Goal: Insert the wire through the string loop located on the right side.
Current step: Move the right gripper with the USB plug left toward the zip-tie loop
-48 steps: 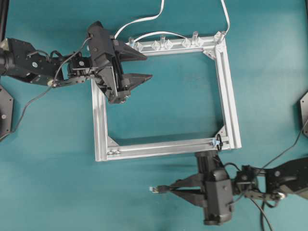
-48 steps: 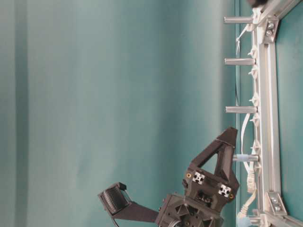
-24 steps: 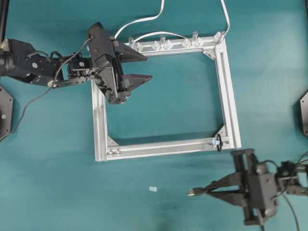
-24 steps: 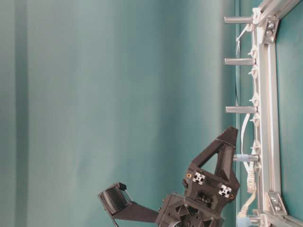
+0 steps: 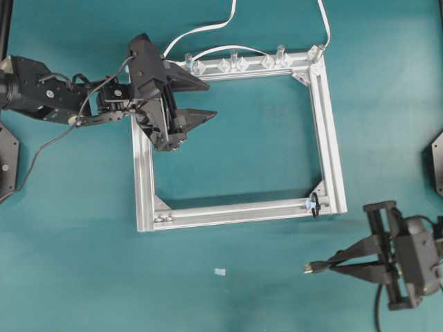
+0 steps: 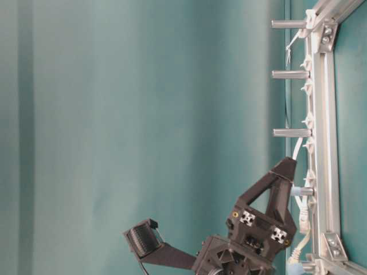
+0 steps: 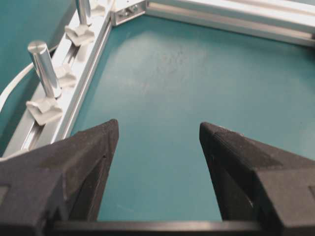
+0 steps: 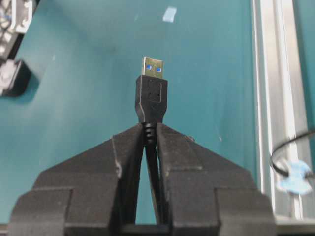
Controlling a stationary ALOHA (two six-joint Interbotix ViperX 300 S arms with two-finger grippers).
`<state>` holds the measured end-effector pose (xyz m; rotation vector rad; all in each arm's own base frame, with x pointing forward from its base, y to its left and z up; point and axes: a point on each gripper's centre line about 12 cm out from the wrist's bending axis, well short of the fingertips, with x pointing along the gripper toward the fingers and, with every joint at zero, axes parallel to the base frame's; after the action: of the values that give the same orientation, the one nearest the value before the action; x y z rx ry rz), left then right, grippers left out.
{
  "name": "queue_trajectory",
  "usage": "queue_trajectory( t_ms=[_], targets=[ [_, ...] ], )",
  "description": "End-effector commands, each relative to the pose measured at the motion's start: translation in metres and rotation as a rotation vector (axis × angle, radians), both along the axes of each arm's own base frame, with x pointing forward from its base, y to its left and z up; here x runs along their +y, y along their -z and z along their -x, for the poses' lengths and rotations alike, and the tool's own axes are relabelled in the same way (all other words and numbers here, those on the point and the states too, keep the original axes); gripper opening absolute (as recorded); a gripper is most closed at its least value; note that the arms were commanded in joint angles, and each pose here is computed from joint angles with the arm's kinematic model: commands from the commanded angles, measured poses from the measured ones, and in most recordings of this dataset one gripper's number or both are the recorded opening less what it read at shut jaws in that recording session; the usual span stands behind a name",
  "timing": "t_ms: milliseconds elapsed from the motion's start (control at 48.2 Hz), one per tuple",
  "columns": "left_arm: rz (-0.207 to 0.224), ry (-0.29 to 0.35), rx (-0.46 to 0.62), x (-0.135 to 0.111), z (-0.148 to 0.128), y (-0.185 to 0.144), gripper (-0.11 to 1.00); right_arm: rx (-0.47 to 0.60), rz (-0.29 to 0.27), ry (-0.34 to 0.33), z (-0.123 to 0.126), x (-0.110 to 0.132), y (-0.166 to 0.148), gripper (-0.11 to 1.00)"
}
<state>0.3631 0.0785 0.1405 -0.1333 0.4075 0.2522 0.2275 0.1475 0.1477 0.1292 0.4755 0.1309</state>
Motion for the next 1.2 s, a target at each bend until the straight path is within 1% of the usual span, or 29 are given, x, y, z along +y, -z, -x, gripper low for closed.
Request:
queue_trajectory(
  t_ms=[0, 373, 725, 808, 891, 1078, 1181],
  targets=[
    [-0.004, 0.001, -0.045, 0.000, -0.004, -0.016, 0.68, -0.019, -0.020, -0.011, 0.007, -0.003, -0.006, 0.11],
    [-0.006, 0.002, -0.048, 0.000, -0.004, -0.017, 0.68, 0.010, -0.041, -0.042, 0.034, -0.025, -0.002, 0.11],
    [-0.008, 0.002, -0.050, 0.000, -0.005, -0.018, 0.68, 0.005, -0.037, -0.040, 0.040, -0.032, 0.000, 0.11],
    [-0.007, 0.002, -0.049, 0.000, -0.005, -0.018, 0.68, 0.000, -0.026, -0.029, 0.040, -0.036, 0.002, 0.11],
    [-0.008, 0.002, -0.049, 0.000, -0.005, -0.017, 0.68, -0.011, -0.008, -0.004, 0.041, -0.042, 0.004, 0.11],
    [-0.007, 0.002, -0.047, 0.000, -0.004, -0.017, 0.68, -0.048, 0.030, 0.072, 0.040, -0.060, 0.007, 0.11],
    [-0.009, 0.003, -0.047, 0.000, -0.004, -0.017, 0.68, -0.043, 0.040, 0.081, 0.040, -0.064, 0.009, 0.11]
  ],
)
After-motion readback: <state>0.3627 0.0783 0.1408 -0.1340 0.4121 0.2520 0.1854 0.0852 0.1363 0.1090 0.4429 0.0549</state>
